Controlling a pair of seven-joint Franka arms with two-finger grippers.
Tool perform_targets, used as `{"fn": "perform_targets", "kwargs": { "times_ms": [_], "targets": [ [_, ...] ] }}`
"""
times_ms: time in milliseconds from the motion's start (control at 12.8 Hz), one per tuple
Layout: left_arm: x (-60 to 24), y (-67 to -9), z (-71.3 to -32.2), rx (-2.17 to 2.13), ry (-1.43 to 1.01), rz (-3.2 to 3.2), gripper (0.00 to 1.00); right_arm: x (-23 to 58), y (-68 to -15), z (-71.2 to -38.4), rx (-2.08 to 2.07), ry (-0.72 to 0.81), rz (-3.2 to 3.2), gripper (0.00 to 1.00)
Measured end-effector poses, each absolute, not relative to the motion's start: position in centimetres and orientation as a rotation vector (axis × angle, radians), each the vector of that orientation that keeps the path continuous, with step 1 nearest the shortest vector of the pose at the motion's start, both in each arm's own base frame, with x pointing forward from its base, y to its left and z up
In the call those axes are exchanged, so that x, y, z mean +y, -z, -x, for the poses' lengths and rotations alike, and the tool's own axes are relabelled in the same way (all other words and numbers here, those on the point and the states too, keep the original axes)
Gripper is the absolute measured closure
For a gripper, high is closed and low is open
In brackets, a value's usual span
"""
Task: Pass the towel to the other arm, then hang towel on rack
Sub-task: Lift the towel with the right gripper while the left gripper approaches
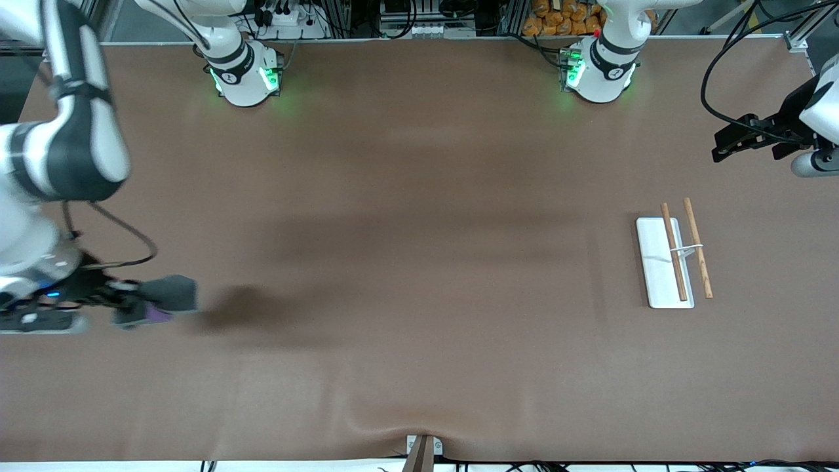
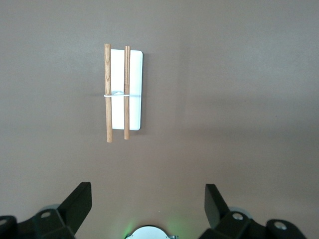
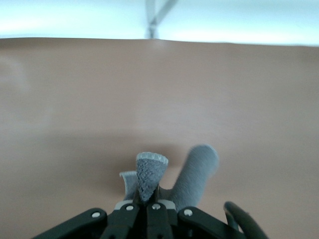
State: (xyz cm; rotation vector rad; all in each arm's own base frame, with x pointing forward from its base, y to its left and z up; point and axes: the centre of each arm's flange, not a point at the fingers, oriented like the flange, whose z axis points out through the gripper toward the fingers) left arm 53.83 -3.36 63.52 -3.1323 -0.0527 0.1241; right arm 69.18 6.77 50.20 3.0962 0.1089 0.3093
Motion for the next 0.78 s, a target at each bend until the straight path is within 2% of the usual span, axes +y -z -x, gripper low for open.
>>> {"fn": "perform_targets", "kwargs": {
  "times_ms": [234, 468, 780],
  "targets": [
    [-3.5, -62.3, -54.6, -0.050, -0.137, 3.134, 0.00, 18.0, -52.3, -67.4, 0.331, -0.418, -3.098, 0.98],
    [-3.9, -60.7, -55.7, -0.040, -0.162, 3.137, 0.00, 31.1, -53.6, -63.5, 0.309, -0.582, -3.171, 0.98],
    [-5.8, -59.2, -56.3, -0.043, -0.199, 3.149, 0.00, 45.6, -51.0, -57.8, 0.302, -0.810, -3.313, 0.98]
  ]
}}
